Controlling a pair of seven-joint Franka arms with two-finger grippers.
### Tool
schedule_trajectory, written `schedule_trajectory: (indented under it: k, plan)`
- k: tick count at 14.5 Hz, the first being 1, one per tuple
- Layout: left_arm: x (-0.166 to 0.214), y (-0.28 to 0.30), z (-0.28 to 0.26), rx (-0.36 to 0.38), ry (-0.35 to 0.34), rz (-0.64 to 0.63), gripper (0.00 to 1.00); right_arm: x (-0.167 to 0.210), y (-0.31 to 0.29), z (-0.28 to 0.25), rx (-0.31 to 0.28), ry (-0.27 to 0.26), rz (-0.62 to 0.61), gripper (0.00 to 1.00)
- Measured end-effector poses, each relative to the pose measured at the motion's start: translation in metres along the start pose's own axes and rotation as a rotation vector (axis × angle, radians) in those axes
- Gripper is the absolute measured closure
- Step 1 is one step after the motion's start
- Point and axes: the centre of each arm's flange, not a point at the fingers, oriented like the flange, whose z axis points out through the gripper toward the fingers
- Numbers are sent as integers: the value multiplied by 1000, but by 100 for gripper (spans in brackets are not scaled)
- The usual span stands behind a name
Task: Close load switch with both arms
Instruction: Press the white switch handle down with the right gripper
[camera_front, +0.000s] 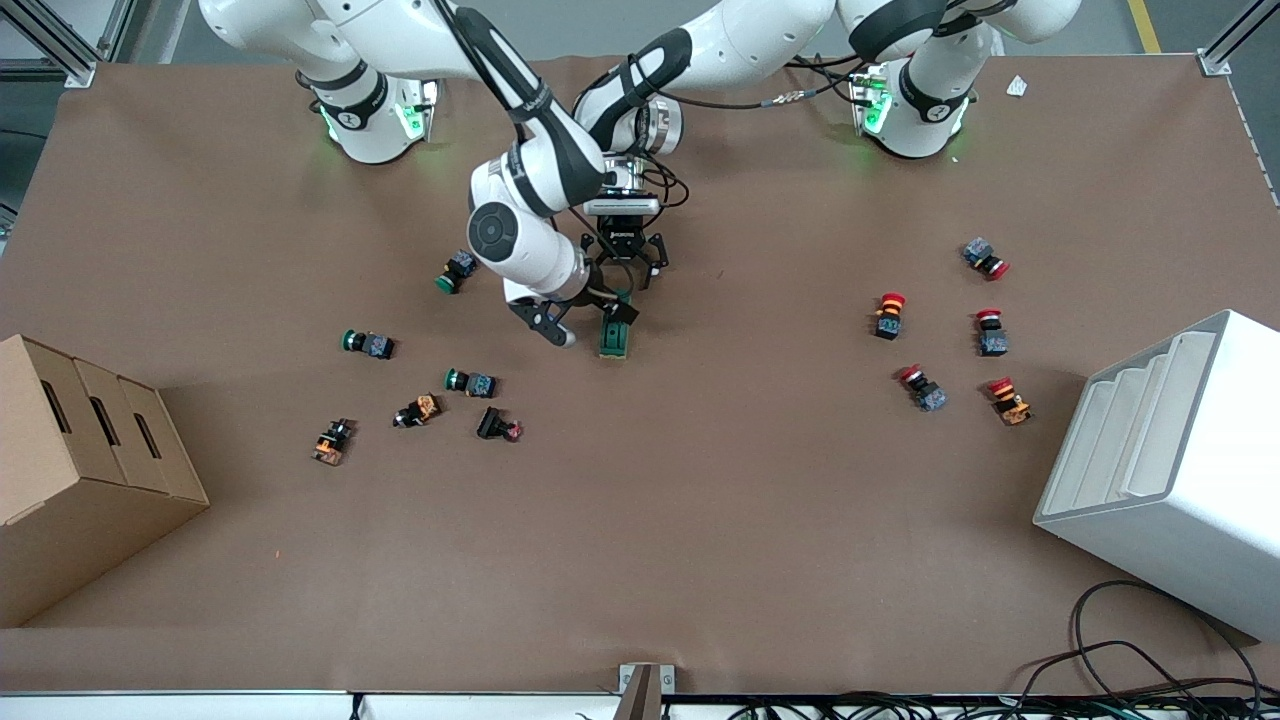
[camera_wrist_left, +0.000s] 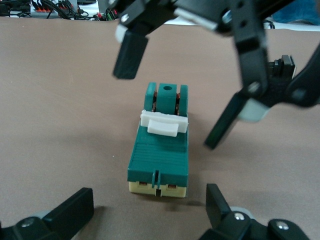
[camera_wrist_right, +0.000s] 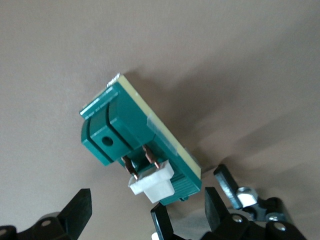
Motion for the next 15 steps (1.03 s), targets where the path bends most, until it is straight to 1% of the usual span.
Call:
schedule_trajectory:
  k: [4, 6, 9, 12, 15]
  plan:
    - [-7, 0, -2, -2, 35, 12, 0, -1, -1, 8, 12, 15, 13, 0]
    - [-11, 0, -5, -3, 57, 24, 0, 0, -5, 14, 20, 14, 24, 0]
    - [-15, 1, -8, -6, 74, 34, 0, 3, -14, 17, 44, 16, 38, 0]
    - [-16, 1, -8, -6, 75, 34, 0, 3, -19, 16, 43, 8, 41, 0]
    - [-16, 1, -8, -6, 76, 35, 0, 6, -26, 9, 28, -18, 49, 0]
